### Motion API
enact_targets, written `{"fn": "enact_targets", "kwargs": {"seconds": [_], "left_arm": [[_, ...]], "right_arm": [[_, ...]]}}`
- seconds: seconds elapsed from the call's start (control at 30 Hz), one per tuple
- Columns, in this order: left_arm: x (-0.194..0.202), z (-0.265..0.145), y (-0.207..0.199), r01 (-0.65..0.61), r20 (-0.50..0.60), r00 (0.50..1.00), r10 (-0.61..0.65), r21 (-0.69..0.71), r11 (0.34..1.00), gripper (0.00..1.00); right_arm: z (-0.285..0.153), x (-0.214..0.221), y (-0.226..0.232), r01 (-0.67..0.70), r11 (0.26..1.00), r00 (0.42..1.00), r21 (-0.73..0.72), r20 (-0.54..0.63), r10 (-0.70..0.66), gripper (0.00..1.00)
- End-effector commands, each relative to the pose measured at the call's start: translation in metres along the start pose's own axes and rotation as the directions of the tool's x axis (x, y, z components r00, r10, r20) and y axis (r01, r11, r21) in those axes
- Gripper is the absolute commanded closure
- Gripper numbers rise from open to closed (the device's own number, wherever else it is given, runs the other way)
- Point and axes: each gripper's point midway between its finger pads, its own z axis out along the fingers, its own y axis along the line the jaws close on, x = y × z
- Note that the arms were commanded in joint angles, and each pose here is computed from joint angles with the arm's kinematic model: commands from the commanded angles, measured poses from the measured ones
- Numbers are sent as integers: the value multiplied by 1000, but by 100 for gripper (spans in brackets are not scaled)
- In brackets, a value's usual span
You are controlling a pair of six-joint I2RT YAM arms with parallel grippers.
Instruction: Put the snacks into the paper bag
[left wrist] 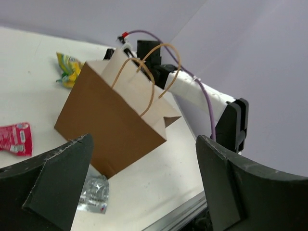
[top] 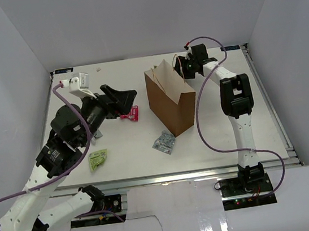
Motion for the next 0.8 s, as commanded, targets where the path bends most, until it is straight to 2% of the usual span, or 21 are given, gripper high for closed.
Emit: {"fn": "enact_targets", "kwargs": {"seconds": [0.0, 0.07, 0.1, 0.17, 0.2, 0.27, 0.3, 0.37, 0.57, 0.6, 0.63, 0.67, 0.7, 0.73, 0.77], "left_arm": [[18, -6, 20, 58, -38, 997, -61, -81, 995, 2], [32, -10, 25, 68, -73, 995, -75, -91, 994, 2], [36, -11, 27, 81, -79, 993, -89, -94, 992, 2], [46, -12, 32, 81, -102, 991, -91, -103, 991, 2], [49, -11, 33, 81, -111, 990, -92, -103, 991, 2], [57, -11, 36, 76, -132, 987, -90, -108, 991, 2], [60, -11, 35, 77, -141, 986, -91, -104, 992, 2], [66, -11, 38, 73, -156, 984, -89, -106, 992, 2], [79, -16, 44, 71, -181, 979, -89, -107, 992, 2], [82, -17, 46, 68, -186, 979, -87, -109, 992, 2], [85, -18, 47, 68, -192, 978, -87, -107, 992, 2], [92, -20, 53, 59, -205, 975, -81, -114, 992, 2], [96, -22, 54, 60, -212, 974, -83, -113, 992, 2], [100, -23, 56, 60, -221, 972, -84, -113, 992, 2], [111, -25, 63, 59, -239, 967, -88, -125, 990, 2]], "right_arm": [[12, -11, 2, -24, 999, 998, 33, 59, 22, 30], [19, 2, 2, -51, 998, 998, 30, 34, 50, 34], [20, 4, 1, -52, 998, 998, 32, 33, 51, 43], [21, 10, -5, -62, 997, 998, 53, 27, 60, 52], [18, 7, -7, -59, 996, 998, 68, 37, 57, 64], [12, 2, -18, -68, 994, 997, 86, 52, 64, 75], [7, -2, -19, -71, 994, 996, 89, 62, 66, 84], [-5, -11, -33, -80, 991, 994, 104, 81, 72, 92], [-65, -45, -39, -48, 998, 989, 35, 141, 43, 92], [-88, -58, -20, 17, 1000, 985, -17, 170, -14, 92], [-98, -50, -25, 27, 999, 986, -31, 164, -21, 92], [-113, -60, -16, 79, 995, 975, -59, 212, -65, 92], [-147, -76, 9, 163, 982, 949, -95, 286, -131, 92], [-153, -62, 9, 178, 979, 946, -97, 290, -143, 92], [-169, -71, 22, 240, 966, 918, -97, 346, -193, 92]]}}
